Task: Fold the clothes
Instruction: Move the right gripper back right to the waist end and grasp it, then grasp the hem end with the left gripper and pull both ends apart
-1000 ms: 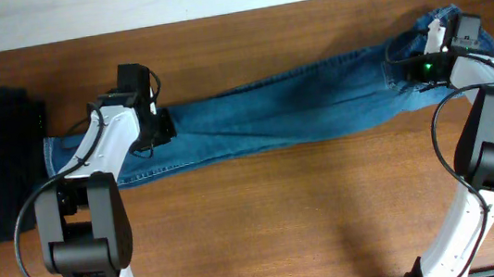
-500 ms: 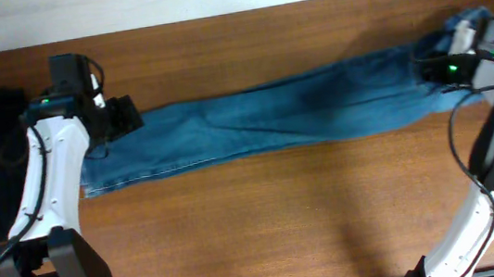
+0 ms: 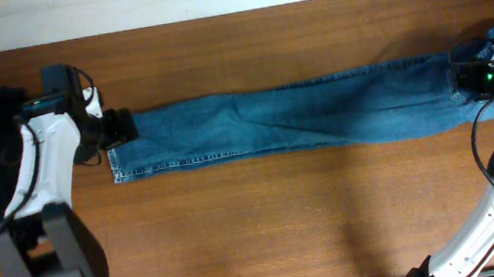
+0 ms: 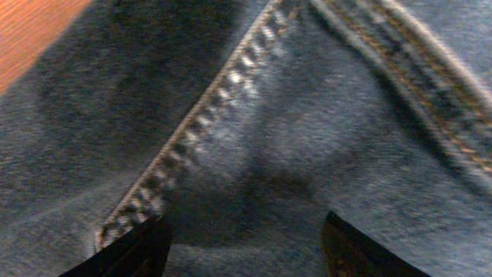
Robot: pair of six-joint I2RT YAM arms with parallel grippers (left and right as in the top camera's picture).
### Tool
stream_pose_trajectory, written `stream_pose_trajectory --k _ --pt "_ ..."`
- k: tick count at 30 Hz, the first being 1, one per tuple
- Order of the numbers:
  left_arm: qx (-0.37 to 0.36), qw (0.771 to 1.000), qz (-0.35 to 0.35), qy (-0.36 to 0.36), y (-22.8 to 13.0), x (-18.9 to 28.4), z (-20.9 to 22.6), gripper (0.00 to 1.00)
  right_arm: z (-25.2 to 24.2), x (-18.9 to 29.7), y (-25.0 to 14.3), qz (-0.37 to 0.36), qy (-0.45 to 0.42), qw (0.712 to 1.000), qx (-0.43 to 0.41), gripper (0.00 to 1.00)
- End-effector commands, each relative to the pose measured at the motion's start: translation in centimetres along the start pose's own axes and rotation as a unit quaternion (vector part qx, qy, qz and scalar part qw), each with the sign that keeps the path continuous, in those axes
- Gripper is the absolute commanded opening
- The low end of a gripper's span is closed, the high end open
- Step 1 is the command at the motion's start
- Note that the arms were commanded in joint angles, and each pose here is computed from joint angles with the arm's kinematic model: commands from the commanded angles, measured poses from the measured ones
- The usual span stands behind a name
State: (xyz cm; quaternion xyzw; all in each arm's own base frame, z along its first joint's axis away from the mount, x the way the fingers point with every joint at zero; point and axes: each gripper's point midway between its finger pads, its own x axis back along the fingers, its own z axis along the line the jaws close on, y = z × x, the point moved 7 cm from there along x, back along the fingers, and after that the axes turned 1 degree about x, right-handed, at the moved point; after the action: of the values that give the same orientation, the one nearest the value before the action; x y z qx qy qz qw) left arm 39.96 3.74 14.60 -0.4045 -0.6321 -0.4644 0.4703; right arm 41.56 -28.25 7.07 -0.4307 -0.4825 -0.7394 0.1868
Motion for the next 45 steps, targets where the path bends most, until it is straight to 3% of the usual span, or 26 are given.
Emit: stream_pose_trajectory --k 1,14,26,27,28,29,30,31,32,38,41,45 --pt "-0.032 0.999 0.034 -0.026 -0.3 -3.2 0.0 0.95 1.9 -1.7 -1.1 0.02 0.015 1.0 0.009 0.68" --pt "-0.036 0.998 0.034 -0.025 0.2 -5.1 1.0 0.96 3.6 -2.9 -1.9 0.035 0.023 0.999 0.024 0.68" --pt "-0.029 0.996 0.082 -0.034 -0.8 -9.6 1.4 0.94 3.5 -3.4 -2.4 0.042 0.023 0.999 0.023 0.68" --pt "-0.027 0.995 0.084 -0.048 -0.9 -9.7 1.1 0.91 3.5 -3.4 -2.4 0.042 0.023 0.999 0.022 0.68" --pt "-0.026 0.994 0.086 -0.057 -0.9 -9.7 0.9 0.81 3.5 -3.4 -2.4 0.042 0.023 0.999 0.022 0.68" --pt "-0.026 0.994 0.086 -0.065 -0.9 -9.7 0.8 0.64 3.5 -3.4 -2.4 0.042 0.023 0.999 0.022 0.68" --pt "-0.025 0.993 0.085 -0.072 -0.9 -9.6 0.6 0.33 3.5 -3.4 -2.4 0.042 0.023 0.999 0.022 0.68" --pt "-0.024 0.993 0.085 -0.078 -0.9 -9.6 0.5 0.18 3.5 -3.4 -2.4 0.042 0.023 0.999 0.022 0.68" --pt "-0.024 0.993 0.086 -0.081 -0.9 -9.6 0.4 0.13 3.5 -3.4 -2.4 0.042 0.023 0.999 0.022 0.68" --pt "-0.019 0.992 0.092 -0.081 -0.9 -9.1 0.7 0.01 3.6 -3.4 -2.4 0.042 0.026 0.999 0.022 0.68" --pt "-0.013 0.993 0.087 -0.08 -0.2 -7.9 1.1 0.01 4.3 -3.1 -2.4 0.044 0.031 0.998 0.027 0.57" --pt "-0.006 0.994 0.077 -0.079 0.9 -5.8 1.6 0.01 5.9 -1.3 -0.6 0.017 0.013 0.998 0.051 0.69"
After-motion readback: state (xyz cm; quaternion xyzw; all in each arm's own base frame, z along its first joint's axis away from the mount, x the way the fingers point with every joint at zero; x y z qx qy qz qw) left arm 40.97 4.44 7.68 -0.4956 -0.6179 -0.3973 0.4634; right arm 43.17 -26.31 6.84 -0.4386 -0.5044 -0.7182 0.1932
